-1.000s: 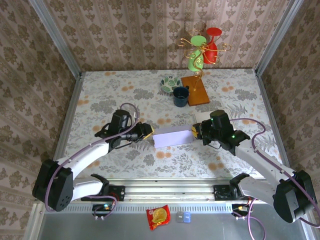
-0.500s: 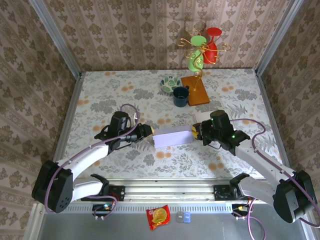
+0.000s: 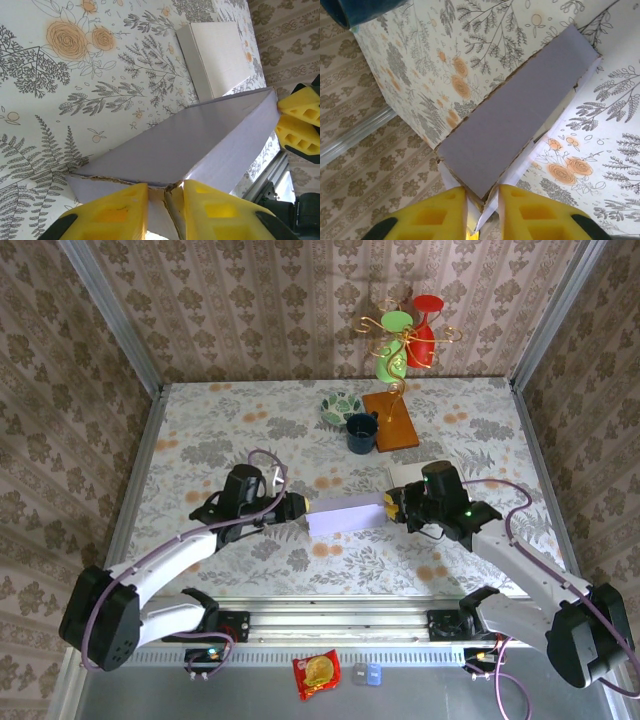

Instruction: Fold the paper box

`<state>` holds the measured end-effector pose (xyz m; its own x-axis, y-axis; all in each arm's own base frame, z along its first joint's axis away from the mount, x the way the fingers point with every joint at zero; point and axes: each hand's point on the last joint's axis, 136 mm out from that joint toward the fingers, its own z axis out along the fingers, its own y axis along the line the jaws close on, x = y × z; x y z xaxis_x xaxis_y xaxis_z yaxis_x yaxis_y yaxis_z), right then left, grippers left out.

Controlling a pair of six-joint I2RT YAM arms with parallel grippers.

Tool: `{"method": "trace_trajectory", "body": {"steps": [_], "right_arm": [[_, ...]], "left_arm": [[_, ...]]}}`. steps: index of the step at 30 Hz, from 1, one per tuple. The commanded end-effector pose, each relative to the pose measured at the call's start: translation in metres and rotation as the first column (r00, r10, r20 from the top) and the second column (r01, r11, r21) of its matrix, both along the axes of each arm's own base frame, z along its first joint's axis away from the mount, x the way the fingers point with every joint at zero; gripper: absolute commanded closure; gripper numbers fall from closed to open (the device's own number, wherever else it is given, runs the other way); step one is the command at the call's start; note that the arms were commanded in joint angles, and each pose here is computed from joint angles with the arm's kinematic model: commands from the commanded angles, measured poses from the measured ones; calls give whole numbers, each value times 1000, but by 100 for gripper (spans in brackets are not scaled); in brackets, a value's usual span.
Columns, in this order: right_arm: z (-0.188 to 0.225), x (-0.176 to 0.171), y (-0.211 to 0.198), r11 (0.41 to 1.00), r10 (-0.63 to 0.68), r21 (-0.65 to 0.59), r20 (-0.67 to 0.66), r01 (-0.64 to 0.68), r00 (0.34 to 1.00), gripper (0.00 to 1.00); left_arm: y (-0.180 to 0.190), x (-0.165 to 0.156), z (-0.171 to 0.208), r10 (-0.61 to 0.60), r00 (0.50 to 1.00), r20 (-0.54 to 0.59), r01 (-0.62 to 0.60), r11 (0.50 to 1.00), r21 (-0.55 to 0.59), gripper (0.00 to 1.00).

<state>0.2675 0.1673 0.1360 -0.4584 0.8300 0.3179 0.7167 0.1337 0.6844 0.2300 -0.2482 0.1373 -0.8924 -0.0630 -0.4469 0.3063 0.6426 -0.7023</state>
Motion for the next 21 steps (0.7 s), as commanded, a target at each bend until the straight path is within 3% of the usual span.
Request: {"method": "trace_trajectory", "body": {"steps": [1,5,8,15,21], "right_arm": [[-29,-20,-13,994,31,-98,-115,-42,993,63],[7,-3,-5,992,106,-77,37,-102,994,42],[18,-2,5,989,146,-14,74,-145,987,34],[0,-22,9,985,165,57,16,-165,986,26],[-22,-14,13,986,117,116,7,-117,993,27]], "left_arm": [[38,-32,-65,48,985,-168,-4,967,254,75],[32,-31,-53,27,992,-125,4,972,236,74],[24,-33,-43,-23,997,-71,39,972,231,75],[15,-37,-31,-71,997,24,64,971,229,74],[-1,-49,-31,-152,987,48,138,965,225,73]]}}
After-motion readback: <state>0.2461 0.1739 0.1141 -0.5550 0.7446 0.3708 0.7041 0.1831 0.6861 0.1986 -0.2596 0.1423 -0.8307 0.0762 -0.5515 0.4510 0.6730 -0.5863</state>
